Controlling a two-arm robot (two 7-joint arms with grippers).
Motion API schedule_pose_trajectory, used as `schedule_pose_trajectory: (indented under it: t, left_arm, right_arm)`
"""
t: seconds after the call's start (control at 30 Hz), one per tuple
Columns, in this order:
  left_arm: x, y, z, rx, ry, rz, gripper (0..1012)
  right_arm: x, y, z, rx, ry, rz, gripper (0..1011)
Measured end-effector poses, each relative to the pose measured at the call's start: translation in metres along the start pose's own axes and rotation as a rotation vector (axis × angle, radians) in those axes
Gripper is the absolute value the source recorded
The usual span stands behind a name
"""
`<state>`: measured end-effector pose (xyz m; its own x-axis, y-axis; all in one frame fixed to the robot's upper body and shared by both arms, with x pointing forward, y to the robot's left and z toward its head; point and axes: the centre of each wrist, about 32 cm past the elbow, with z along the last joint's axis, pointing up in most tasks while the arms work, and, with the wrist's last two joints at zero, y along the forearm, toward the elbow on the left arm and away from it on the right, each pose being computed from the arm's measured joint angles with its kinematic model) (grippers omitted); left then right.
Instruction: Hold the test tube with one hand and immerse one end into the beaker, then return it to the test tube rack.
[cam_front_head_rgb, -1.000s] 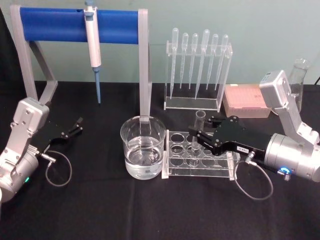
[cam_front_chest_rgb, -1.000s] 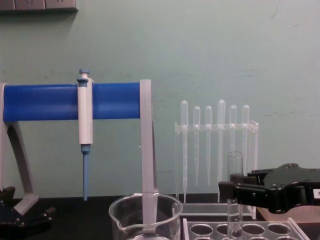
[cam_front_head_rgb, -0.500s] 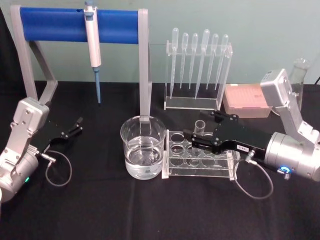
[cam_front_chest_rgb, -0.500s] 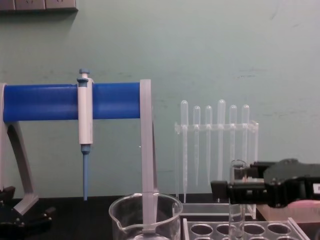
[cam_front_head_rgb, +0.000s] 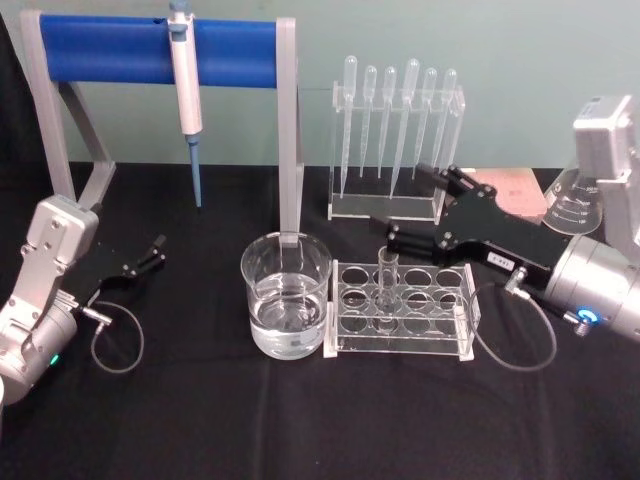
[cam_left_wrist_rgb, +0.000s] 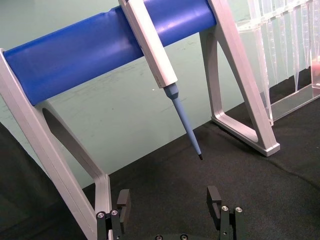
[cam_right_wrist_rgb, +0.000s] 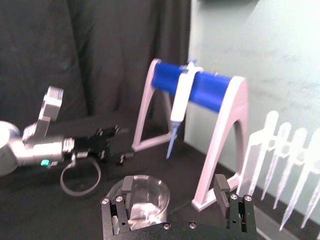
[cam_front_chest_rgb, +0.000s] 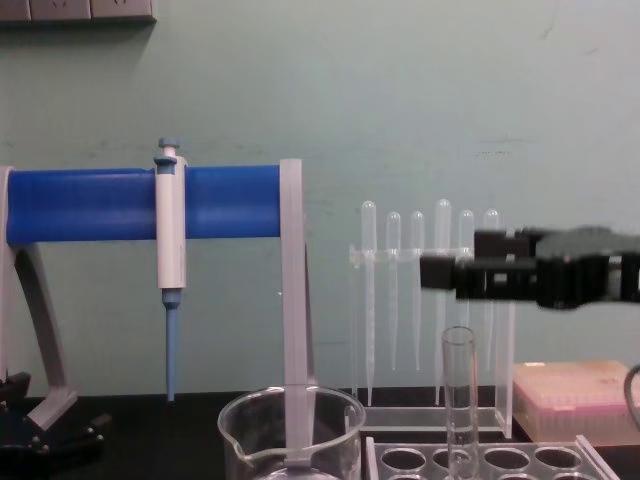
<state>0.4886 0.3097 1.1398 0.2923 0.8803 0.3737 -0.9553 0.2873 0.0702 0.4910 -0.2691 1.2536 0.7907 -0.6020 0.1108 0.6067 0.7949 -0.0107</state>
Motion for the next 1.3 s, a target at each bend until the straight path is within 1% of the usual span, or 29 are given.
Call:
schedule_pose_trajectory:
  t: [0.07,0.1,0.2,0.23,0.33,0.37,0.4,0.43,0.5,0.53,0.6,0.63,0.73,0.77,0.8,0.87,0.9,1.0,1.1,1.3]
  left_arm:
    - [0.0000,0.0000,0.0000,0.000,0.000,0.000,1000]
    - [0.0000,0.0000,0.0000,0.000,0.000,0.000,1000]
    - [0.0000,0.0000,0.0000,0.000,0.000,0.000,1000]
    - [0.0000,0.0000,0.0000,0.000,0.000,0.000,1000]
    - [0.0000,0.0000,0.0000,0.000,0.000,0.000,1000]
    - [0.0000,0.0000,0.0000,0.000,0.000,0.000,1000]
    - [0.0000,0.0000,0.0000,0.000,0.000,0.000,1000]
    - [0.0000,0.0000,0.0000,0.000,0.000,0.000,1000]
    - [0.0000,0.0000,0.0000,0.000,0.000,0.000,1000]
    - [0.0000,0.0000,0.0000,0.000,0.000,0.000,1000]
    - [0.0000,0.0000,0.0000,0.000,0.000,0.000,1000]
    - [0.0000,0.0000,0.0000,0.000,0.000,0.000,1000]
    - [0.0000,0.0000,0.0000,0.000,0.000,0.000,1000]
    - [0.0000,0.0000,0.0000,0.000,0.000,0.000,1000]
    - [0.0000,0.0000,0.0000,0.000,0.000,0.000,1000]
    - [0.0000,0.0000,0.0000,0.000,0.000,0.000,1000]
    - [0.0000,0.0000,0.0000,0.000,0.000,0.000,1000]
    - [0.0000,0.0000,0.0000,0.000,0.000,0.000,1000]
    - [0.0000,0.0000,0.0000,0.000,0.000,0.000,1000]
    - [0.0000,0.0000,0.0000,0.000,0.000,0.000,1000]
  right_arm:
    - [-0.001,-0.001,0.002,0.017,0.002,-0.017,1002]
    - [-0.003,-0.002,0.003,0.032,0.005,-0.040,1002]
    - [-0.004,-0.004,0.004,0.046,0.009,-0.083,1000]
    - [-0.005,-0.005,0.002,0.048,0.012,-0.113,1002]
    - [-0.006,-0.008,-0.001,0.046,0.015,-0.173,1002]
    - [-0.007,-0.010,-0.004,0.043,0.019,-0.218,1002]
    - [-0.007,-0.010,-0.005,0.041,0.021,-0.236,1002]
    - [-0.008,-0.012,-0.010,0.034,0.030,-0.284,1002]
    - [-0.008,-0.014,-0.014,0.023,0.032,-0.335,1002]
    - [-0.010,-0.015,-0.018,0.007,0.032,-0.389,1002]
    - [-0.011,-0.016,-0.021,-0.013,0.026,-0.446,1002]
    - [-0.013,-0.017,-0.025,-0.033,0.015,-0.494,1000]
    - [-0.016,-0.016,-0.031,-0.069,-0.012,-0.565,1000]
    - [-0.018,-0.016,-0.036,-0.091,-0.032,-0.608,1002]
    - [-0.019,-0.016,-0.038,-0.099,-0.041,-0.627,1002]
    - [-0.020,-0.016,-0.043,-0.116,-0.053,-0.656,1002]
    - [-0.021,-0.016,-0.048,-0.130,-0.062,-0.682,1002]
    - [-0.022,-0.016,-0.055,-0.161,-0.068,-0.711,1002]
    - [-0.023,-0.016,-0.059,-0.180,-0.067,-0.721,1002]
    - [-0.023,-0.016,-0.063,-0.195,-0.061,-0.724,1000]
